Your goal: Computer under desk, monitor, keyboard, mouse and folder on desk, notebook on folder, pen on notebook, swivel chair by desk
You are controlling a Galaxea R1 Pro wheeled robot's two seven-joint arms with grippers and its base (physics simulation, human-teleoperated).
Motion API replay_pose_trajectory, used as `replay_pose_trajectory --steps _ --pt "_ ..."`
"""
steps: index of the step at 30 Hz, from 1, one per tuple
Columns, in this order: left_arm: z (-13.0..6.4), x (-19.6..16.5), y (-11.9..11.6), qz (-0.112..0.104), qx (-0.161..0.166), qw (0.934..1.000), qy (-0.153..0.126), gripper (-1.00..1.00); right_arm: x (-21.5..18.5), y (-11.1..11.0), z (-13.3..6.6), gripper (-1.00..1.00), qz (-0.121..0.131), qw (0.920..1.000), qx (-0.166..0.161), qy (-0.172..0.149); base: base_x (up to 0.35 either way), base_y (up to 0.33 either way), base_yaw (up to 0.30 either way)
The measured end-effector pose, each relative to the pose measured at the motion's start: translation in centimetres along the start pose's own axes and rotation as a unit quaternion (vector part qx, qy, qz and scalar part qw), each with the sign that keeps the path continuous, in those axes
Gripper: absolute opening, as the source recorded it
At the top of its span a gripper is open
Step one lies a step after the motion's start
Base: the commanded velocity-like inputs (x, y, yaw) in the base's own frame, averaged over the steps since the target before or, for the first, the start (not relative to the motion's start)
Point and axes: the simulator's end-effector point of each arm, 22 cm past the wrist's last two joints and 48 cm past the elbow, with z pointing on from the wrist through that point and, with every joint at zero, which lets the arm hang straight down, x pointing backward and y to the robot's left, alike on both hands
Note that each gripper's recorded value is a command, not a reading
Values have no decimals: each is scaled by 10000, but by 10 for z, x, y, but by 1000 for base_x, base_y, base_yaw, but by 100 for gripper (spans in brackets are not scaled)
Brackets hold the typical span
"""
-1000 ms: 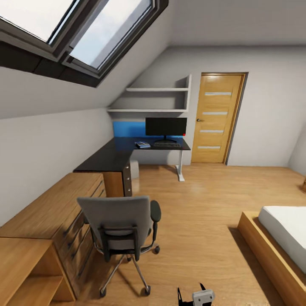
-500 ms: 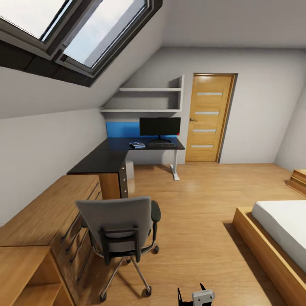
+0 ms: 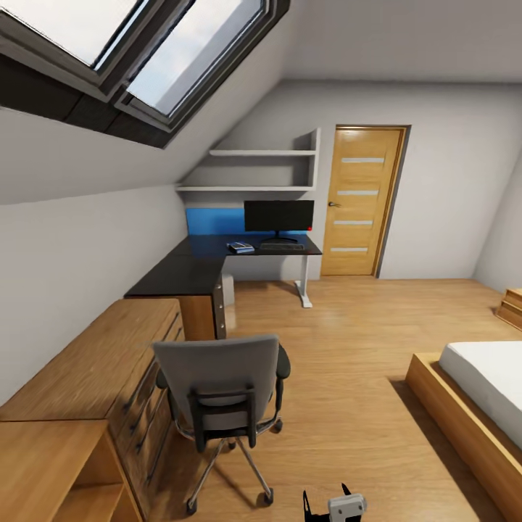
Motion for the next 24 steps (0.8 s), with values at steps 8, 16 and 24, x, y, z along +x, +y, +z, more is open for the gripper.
replay_pose_trajectory --steps 8,16,24 --pt "0 0 0 -3 -2 10000 2 100 0 1 0 100 -14 10000 -21 -5 0 42 -1" --pt "0 -2 -1 -8 8 10000 -18 100 -2 1 0 100 -25 10000 -30 -30 0 16 -114" --pt "0 -3 -1 -12 15 10000 -34 100 -4 1 0 100 -26 10000 -29 -47 0 134 -47"
